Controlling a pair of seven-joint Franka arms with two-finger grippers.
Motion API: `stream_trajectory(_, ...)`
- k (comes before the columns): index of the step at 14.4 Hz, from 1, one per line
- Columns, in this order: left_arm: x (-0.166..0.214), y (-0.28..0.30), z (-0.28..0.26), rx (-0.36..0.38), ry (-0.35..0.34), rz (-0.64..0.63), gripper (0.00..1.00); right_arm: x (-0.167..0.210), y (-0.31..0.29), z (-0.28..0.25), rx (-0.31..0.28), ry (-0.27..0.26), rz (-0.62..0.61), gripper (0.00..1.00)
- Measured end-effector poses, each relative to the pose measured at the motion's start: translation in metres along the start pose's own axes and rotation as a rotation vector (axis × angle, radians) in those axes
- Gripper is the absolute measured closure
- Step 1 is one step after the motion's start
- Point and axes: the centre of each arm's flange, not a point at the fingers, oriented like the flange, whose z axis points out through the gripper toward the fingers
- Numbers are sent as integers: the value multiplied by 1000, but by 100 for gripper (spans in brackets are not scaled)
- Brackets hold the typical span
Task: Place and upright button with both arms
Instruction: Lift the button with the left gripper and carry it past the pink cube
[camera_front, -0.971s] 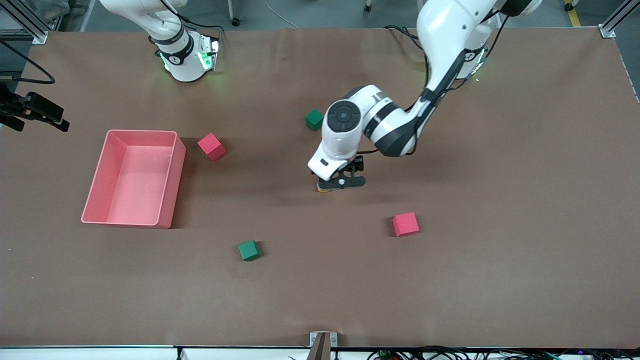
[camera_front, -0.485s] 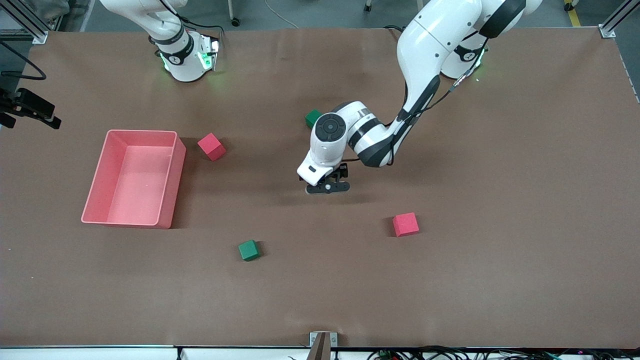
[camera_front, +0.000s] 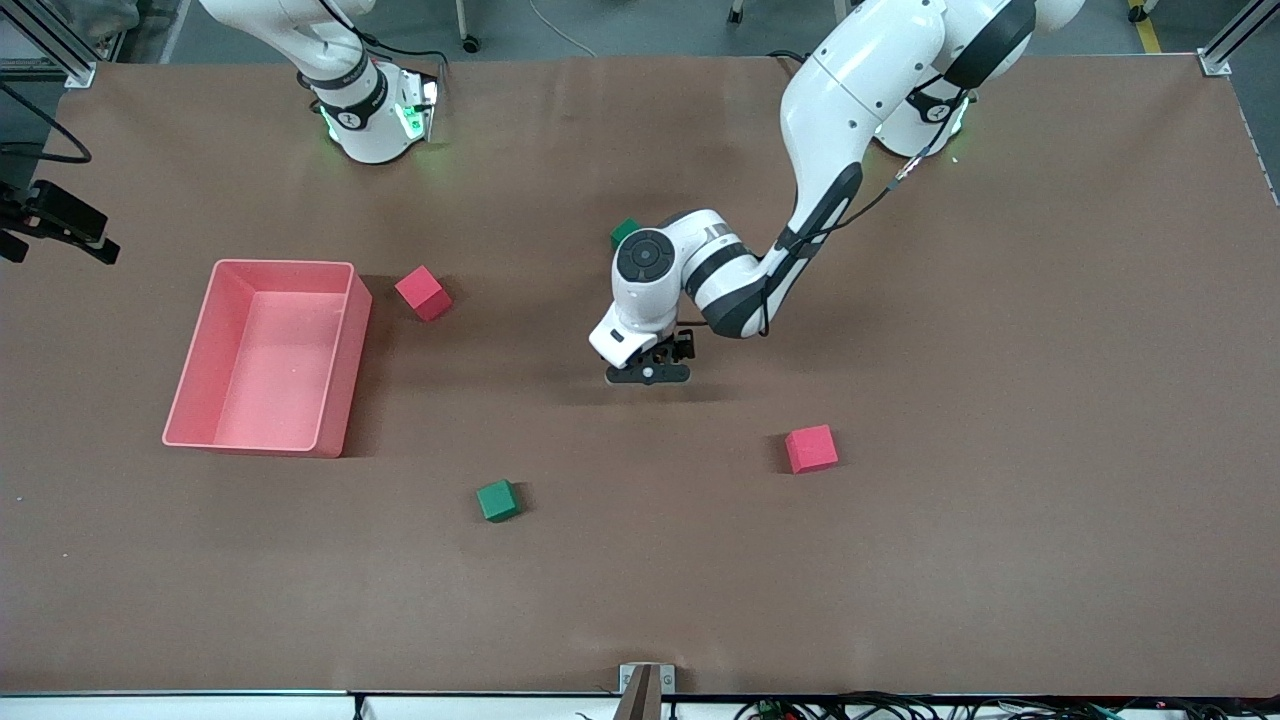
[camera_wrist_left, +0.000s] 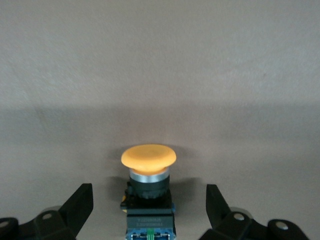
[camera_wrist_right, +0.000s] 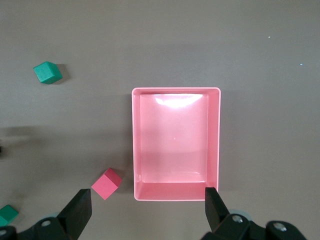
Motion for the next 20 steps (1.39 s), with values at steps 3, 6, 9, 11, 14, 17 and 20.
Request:
stream_trajectory(3,-2,0,6,6,-5,3,7,1,-1,2,-1,1,-1,0)
stream_trajectory(6,-1,-1,6,8,-3,3,19,1,-1,2,-3,1,-2,0)
stream_trajectory(9,0,-2,6,9,-1,1,33,1,-3,2,-3,2,-6,0)
stream_trajectory(11,3,-4,6,11,3,-2,37,1,-6,2,-5,5,-12,0)
stream_trajectory(14,7,-4,3,8,10,-7,59,3,-11,2,-6,17,-22,0)
stream_trajectory(17,9,-6,3,10,13,-23,59,3,-18,3,-6,16,-35,0)
stream_trajectory(20,23,-18,1,38,20,-88,59,3,-27,3,-5,15,-52,0)
